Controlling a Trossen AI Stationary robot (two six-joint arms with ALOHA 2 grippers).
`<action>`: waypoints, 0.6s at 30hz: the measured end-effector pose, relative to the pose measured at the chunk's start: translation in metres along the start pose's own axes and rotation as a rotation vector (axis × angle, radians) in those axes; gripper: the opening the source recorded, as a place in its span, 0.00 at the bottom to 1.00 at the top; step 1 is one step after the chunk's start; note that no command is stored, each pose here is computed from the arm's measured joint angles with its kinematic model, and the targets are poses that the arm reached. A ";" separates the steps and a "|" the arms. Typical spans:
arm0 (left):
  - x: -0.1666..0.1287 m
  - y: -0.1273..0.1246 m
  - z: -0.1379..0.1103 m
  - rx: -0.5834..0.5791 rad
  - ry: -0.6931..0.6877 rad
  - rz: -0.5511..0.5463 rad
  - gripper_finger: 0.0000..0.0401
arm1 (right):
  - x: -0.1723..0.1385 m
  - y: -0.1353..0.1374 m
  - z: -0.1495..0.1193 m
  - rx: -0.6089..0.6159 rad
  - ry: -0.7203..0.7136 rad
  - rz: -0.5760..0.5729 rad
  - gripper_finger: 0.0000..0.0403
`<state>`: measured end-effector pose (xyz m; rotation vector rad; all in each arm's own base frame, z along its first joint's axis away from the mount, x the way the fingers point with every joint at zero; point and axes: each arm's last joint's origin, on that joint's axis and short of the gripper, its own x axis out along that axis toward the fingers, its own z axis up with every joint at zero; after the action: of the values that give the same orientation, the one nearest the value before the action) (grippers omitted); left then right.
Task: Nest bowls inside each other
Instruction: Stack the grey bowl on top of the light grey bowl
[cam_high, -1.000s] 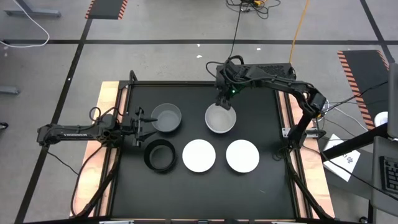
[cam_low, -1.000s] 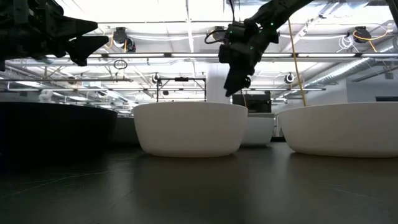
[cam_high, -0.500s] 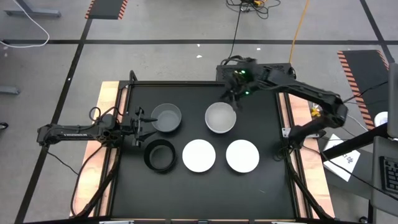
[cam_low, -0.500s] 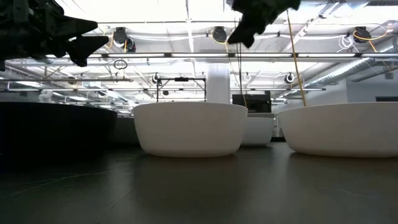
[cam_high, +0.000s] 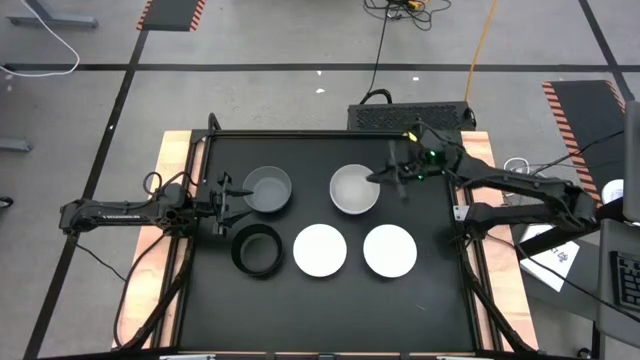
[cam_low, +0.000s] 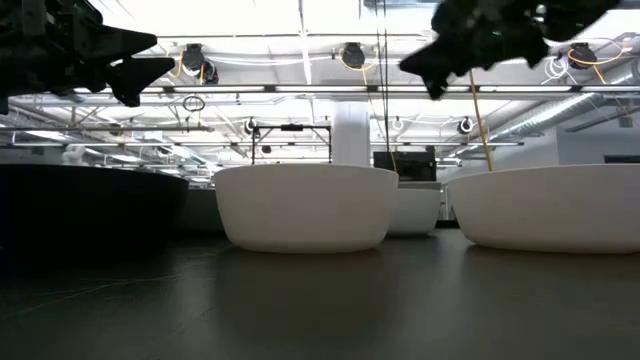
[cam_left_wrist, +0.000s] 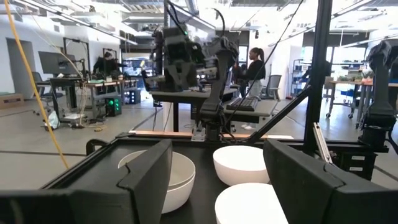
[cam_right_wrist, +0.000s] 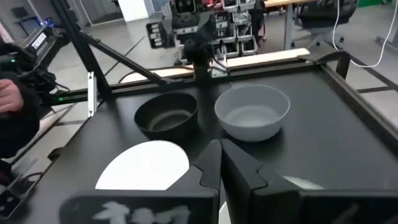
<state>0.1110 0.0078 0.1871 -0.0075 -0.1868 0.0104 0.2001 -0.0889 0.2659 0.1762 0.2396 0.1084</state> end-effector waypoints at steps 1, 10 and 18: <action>0.000 0.000 0.000 0.000 0.000 0.000 0.64 | -0.004 0.003 -0.004 -0.004 -0.004 0.000 0.00; 0.000 0.000 0.000 0.002 0.000 0.000 0.64 | -0.049 0.032 -0.030 -0.045 -0.107 -0.043 0.00; 0.000 0.000 0.000 0.024 0.001 0.000 0.64 | -0.076 0.046 -0.051 -0.019 -0.096 -0.190 0.00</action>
<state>0.1110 0.0079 0.1870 0.0167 -0.1856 0.0126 0.1099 -0.0454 0.2428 0.1383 0.1585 -0.0858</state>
